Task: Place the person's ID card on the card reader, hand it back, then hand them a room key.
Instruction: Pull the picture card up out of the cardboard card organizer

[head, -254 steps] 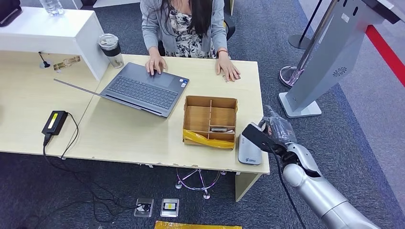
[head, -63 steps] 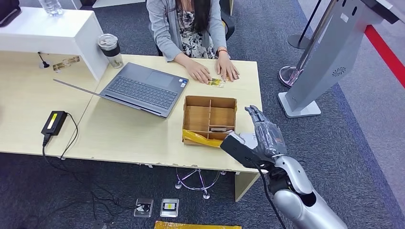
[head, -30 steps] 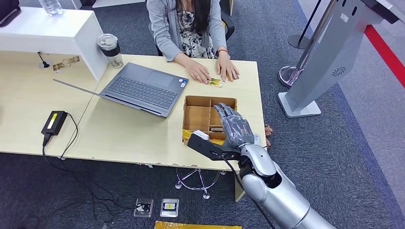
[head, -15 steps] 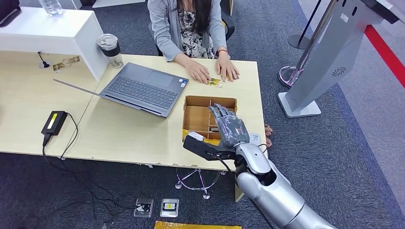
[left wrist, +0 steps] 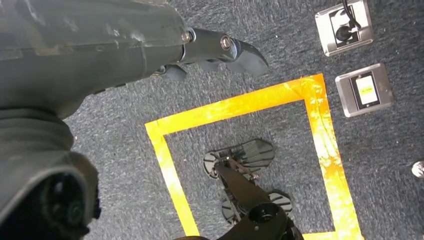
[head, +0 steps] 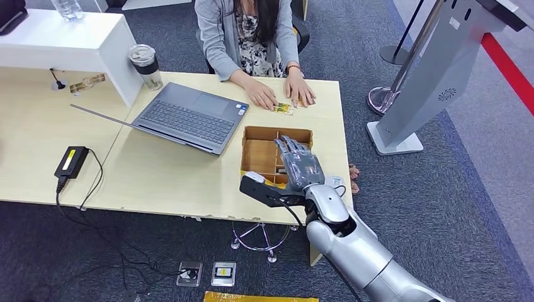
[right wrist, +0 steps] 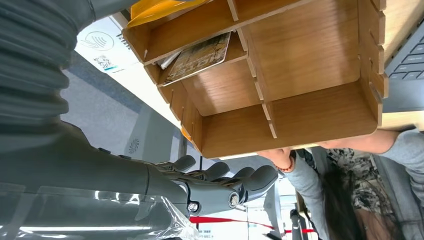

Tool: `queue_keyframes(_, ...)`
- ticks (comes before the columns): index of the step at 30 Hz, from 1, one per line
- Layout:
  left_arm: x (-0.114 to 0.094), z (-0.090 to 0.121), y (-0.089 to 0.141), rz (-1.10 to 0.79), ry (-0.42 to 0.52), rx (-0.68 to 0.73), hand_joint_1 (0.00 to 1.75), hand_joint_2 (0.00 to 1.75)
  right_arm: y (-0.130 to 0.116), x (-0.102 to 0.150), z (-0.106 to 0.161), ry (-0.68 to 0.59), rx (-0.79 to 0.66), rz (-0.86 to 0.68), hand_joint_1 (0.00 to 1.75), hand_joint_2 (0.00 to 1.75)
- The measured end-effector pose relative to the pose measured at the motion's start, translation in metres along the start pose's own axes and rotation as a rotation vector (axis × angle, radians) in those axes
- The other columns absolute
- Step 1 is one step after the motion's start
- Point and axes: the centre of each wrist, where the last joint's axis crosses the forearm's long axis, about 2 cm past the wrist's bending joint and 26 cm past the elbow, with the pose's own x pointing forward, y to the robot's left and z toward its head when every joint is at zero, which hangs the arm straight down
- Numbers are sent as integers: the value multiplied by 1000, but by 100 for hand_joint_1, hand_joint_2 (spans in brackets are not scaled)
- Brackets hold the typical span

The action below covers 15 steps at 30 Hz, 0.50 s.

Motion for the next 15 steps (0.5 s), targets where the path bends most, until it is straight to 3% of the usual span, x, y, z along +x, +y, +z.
queue_keyframes(15,0,0,1,1,-2,-1,0,0,6,0,-7,1,33,19,0,175)
